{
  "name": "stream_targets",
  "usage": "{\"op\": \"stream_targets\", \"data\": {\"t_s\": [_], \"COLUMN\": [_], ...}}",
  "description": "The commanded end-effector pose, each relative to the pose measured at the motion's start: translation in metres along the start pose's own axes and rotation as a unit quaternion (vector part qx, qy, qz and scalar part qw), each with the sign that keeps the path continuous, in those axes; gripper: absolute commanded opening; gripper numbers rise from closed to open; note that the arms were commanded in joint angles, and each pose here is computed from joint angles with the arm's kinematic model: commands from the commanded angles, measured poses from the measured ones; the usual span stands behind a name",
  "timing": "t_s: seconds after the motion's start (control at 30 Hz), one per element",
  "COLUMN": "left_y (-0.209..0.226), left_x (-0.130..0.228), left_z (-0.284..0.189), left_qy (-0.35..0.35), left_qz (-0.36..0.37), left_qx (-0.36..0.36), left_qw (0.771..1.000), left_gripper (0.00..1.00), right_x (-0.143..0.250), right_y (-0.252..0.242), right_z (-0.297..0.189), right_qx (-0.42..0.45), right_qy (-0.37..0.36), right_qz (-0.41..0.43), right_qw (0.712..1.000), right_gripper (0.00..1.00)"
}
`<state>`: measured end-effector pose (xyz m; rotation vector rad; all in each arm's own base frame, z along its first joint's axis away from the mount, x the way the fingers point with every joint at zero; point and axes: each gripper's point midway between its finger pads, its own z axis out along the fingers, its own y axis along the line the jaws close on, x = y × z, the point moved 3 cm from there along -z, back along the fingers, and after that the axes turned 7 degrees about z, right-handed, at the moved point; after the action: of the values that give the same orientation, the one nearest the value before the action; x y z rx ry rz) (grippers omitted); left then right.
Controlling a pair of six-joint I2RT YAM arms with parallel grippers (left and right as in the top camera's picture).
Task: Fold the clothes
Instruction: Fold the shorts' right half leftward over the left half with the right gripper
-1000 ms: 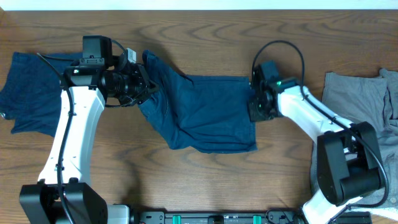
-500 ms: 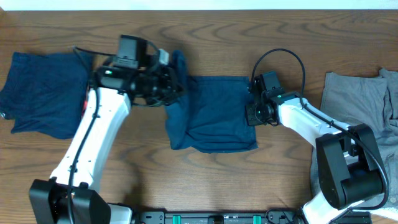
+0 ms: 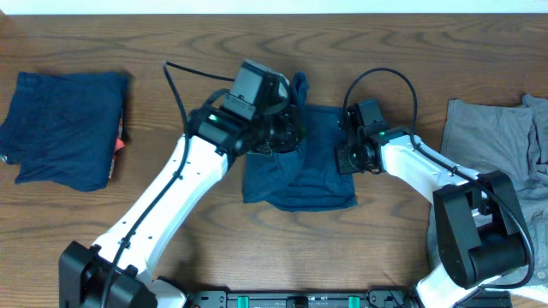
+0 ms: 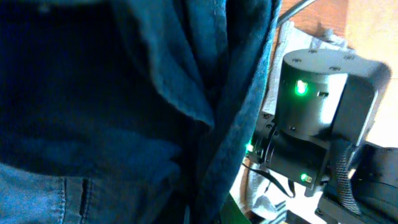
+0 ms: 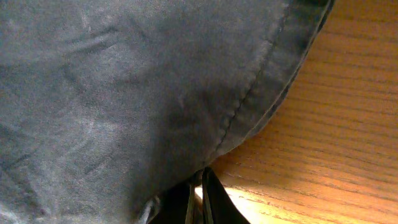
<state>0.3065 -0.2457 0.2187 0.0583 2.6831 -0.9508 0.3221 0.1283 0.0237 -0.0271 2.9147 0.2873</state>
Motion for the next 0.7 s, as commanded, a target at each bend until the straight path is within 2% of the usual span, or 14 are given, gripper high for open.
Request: {"op": "stream_targets", "data": {"t_s": [0.0,0.2,0.27,0.3,0.4,0.53,0.67], "left_y": [-0.005,-0.009,-0.011,-0.011,-0.014,-0.012,0.007], "left_x": [0.001,0.011,0.012,0.012,0.011,-0.003,-0.031], "left_z": [0.007,0.028,0.034,0.036,0.038,0.033,0.022], "left_qy": [-0.017,-0.002,0.0,0.001,-0.003,-0.025,-0.062], "left_qz": [-0.003,0.001,-0.001,-0.002,0.001,0.025,0.028], "left_qx": [-0.028,-0.041,-0.039,-0.038,-0.034,-0.027,-0.032], "left_qw": [0.999,0.999,0.999,0.999,0.999,0.999,0.997], "left_gripper": [0.06,0.06,0.07,0.13,0.23,0.27,0.29], "right_x": [0.03,0.031,0.031,0.031,0.028,-0.001,-0.047], "right_y": [-0.002,-0.003,-0.003,-0.003,-0.006,-0.036,-0.064], "right_z": [0.016,0.015,0.015,0.015,0.008,-0.032,-0.108], "right_qx": [0.004,0.005,0.005,0.005,0.011,0.078,0.116], "right_qy": [0.055,0.058,0.058,0.058,0.056,0.022,-0.056], "right_qz": [0.008,0.012,0.012,0.012,0.023,0.057,0.102], "right_qw": [0.998,0.998,0.998,0.998,0.998,0.995,0.986], "right_gripper": [0.06,0.05,0.09,0.15,0.16,0.15,0.17]}}
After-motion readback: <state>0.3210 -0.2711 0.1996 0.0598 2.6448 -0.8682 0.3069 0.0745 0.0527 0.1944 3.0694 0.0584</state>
